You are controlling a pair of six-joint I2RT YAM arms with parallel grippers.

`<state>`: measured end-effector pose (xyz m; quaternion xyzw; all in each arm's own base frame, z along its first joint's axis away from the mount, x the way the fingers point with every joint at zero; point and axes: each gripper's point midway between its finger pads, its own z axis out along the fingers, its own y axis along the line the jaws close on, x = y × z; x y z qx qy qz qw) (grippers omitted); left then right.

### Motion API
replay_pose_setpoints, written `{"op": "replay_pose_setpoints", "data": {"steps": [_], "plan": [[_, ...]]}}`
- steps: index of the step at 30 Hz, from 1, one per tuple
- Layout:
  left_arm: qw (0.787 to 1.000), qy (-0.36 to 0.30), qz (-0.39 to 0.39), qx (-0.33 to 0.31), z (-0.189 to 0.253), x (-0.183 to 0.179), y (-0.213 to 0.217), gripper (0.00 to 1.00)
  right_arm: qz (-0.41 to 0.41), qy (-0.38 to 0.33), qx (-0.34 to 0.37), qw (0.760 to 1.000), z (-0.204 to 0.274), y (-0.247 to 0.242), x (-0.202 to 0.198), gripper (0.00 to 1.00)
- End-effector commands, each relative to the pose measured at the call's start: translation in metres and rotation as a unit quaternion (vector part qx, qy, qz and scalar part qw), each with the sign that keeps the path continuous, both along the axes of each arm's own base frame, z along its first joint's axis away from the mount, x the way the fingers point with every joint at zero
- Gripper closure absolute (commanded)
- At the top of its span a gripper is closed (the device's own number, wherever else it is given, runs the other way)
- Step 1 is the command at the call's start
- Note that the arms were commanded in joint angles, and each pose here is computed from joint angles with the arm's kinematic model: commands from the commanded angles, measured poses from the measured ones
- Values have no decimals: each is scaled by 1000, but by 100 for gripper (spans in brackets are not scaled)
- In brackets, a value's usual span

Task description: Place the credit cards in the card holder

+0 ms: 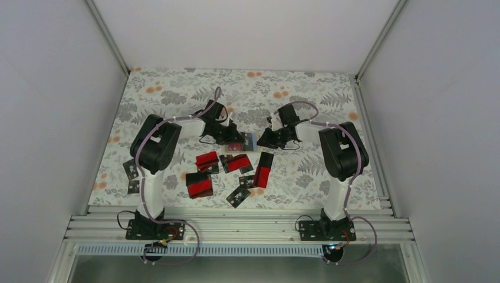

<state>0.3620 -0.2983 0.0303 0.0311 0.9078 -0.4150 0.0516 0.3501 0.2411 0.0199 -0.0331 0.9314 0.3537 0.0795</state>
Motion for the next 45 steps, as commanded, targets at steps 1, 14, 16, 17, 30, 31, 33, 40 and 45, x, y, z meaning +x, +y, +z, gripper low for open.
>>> {"op": "replay_pose_setpoints", "data": {"steps": [1, 14, 16, 17, 30, 31, 33, 40, 45], "plan": [[1000, 20, -14, 15, -15, -11, -6, 98, 17, 15, 1, 1000, -9, 6, -7, 86], [999, 21, -22, 14, -18, -10, -18, 97, 20, 16, 4, 1000, -9, 8, -7, 86], [999, 22, -22, 14, -18, -10, -20, 97, 21, 16, 4, 1000, -9, 8, -8, 86], [999, 21, -23, 14, -18, -10, -20, 97, 22, 15, 5, 1000, -8, 9, -8, 87], [999, -25, -4, 45, 5, -1, -7, 63, 24, 16, 3, 1000, -5, 7, -9, 87], [998, -31, -5, 45, 10, -1, -6, 61, 24, 16, 3, 1000, -5, 8, -9, 87], [998, -35, -6, 45, 15, -3, -5, 55, 23, 17, 1, 1000, -6, 7, -10, 87], [997, -54, -6, 51, 32, -8, 0, 34, 22, 16, -2, 1000, -5, 6, -10, 87], [995, -78, -4, 62, 49, -10, 8, 23, 22, 14, -5, 1000, -2, 5, -10, 87]]}}
